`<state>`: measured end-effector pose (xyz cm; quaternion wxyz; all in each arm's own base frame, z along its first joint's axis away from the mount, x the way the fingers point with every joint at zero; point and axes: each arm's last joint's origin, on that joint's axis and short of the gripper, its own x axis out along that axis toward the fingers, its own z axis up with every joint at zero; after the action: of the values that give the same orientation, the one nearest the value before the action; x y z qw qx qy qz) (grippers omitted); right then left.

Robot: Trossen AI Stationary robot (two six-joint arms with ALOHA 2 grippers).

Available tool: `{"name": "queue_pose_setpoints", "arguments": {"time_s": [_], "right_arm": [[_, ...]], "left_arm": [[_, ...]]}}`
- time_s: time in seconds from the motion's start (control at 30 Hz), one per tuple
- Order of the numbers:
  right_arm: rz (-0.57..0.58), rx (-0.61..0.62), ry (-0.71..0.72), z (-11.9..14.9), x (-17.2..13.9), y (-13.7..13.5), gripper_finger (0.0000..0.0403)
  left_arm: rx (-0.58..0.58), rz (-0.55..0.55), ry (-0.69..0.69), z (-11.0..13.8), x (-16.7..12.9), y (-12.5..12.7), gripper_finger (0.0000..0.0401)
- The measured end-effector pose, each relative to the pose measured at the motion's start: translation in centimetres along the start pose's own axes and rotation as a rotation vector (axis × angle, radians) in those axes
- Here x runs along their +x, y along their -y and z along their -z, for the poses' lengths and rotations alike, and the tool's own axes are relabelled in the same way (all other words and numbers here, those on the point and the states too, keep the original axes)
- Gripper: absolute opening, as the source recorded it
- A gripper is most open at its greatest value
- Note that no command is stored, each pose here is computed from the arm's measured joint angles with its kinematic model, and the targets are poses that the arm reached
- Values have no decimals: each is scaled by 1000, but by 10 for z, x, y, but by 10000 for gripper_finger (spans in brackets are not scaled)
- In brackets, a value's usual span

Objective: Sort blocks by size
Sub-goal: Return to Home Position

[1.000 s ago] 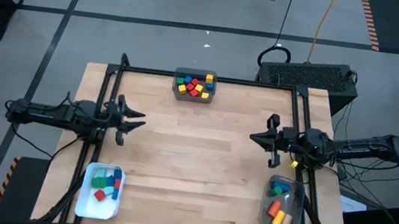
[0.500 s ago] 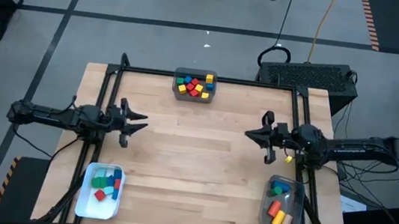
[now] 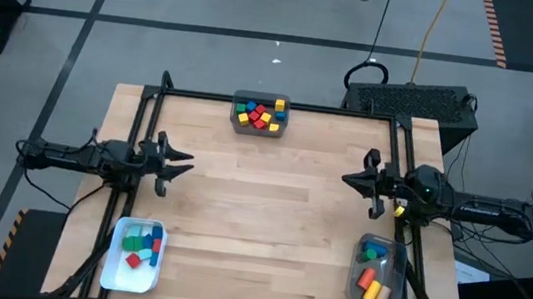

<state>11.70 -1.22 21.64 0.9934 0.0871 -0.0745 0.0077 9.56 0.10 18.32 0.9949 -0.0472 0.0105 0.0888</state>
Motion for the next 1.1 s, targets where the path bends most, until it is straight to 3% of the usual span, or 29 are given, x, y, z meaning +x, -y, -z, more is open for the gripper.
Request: {"name": "queue_pose_setpoints", "arguments": {"time_s": [0.2,0.37,0.57,1.1], "right_arm": [[-55,32,9,-3,-14,-4,2],[-55,57,-20,1,-23,-6,1],[-61,79,38,28,-21,-4,0],[-79,94,-22,33,-17,-9,0]], "left_arm": [[-11,32,44,-3,-5,0,138],[-27,50,-4,1,-5,0,138],[-46,75,-10,10,-2,1,138],[-13,107,66,14,1,5,138]]}}
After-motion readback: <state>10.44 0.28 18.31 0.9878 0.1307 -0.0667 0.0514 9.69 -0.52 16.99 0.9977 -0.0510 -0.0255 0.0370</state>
